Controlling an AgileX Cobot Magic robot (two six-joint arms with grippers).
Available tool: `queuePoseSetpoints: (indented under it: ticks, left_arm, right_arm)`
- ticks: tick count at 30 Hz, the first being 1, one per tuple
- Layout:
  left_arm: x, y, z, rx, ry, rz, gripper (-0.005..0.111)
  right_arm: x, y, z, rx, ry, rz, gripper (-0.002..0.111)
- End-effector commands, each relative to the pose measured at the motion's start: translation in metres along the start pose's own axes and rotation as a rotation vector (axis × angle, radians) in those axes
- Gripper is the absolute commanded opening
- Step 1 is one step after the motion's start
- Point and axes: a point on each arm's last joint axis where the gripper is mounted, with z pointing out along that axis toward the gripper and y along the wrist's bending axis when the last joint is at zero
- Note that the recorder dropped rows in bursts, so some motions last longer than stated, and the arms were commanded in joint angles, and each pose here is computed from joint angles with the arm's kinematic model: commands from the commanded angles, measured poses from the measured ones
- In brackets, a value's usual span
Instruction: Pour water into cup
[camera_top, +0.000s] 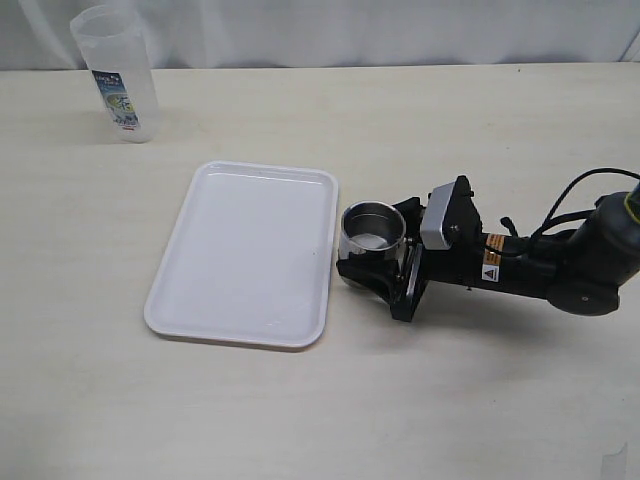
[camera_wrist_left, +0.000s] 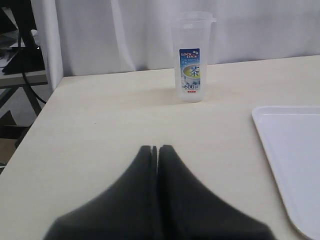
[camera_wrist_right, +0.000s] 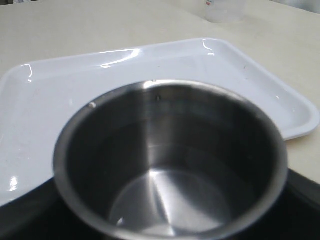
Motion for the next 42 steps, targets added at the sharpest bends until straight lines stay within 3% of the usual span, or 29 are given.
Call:
queuePoseSetpoints:
  ticks: [1,42]
  left_arm:
    - [0.0006,-0.0002,0.0001,0.002,-0.001,-0.007,0.0]
    - [0.0005,-0.0008,0.0001,0.008,-0.002,-0.028,0.0]
  right_arm:
    - [-0.0009,-0.0007,0.0003,0.006,-0.007,0.0,0.004]
    - [-0.0009,-0.0007,0.0003,0.006,-0.007,0.0,0.004]
